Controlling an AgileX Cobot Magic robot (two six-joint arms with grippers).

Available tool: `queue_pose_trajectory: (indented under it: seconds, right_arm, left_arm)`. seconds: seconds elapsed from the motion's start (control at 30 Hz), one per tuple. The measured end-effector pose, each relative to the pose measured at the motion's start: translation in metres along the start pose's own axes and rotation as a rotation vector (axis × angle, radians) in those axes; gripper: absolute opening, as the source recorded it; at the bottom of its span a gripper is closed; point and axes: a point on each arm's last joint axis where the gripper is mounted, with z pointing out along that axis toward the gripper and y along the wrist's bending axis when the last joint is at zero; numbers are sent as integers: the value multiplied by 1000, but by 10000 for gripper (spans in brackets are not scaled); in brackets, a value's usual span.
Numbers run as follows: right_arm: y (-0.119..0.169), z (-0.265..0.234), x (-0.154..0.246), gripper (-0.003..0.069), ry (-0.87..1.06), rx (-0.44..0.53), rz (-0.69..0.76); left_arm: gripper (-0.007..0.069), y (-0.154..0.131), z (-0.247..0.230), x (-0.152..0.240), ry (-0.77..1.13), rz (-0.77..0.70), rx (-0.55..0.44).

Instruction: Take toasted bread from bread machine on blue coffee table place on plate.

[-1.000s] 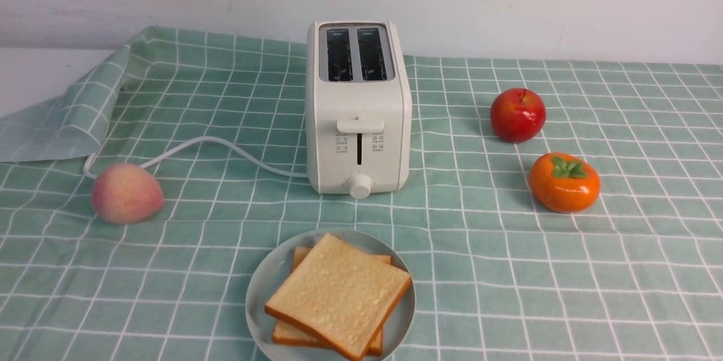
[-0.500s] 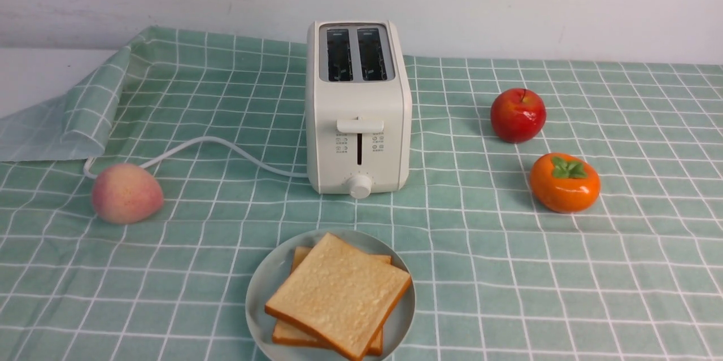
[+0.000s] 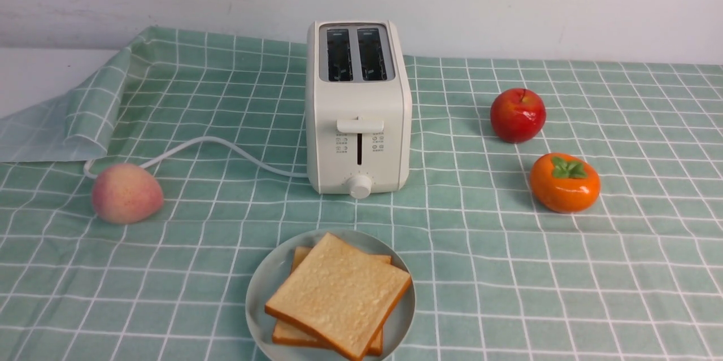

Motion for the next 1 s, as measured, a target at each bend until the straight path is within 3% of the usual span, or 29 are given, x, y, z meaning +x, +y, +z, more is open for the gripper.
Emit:
queue_pose_trajectory:
  seconds: [0.17,0.43,0.7,1.0]
  right_arm:
    - [-6,5,27,178,58,29,-21]
    - [-36,6,123,188,251,325,-14]
    - [-41,0,129,201,233,429,0]
    - [-41,0,129,212,232,435,1]
  left_arm:
    - [10,0,0,0,0,0,0]
    - [18,0,0,0,0,0,0]
    - [30,0,0,0,3,0,-1]
    - [36,0,0,0,3,0,-1]
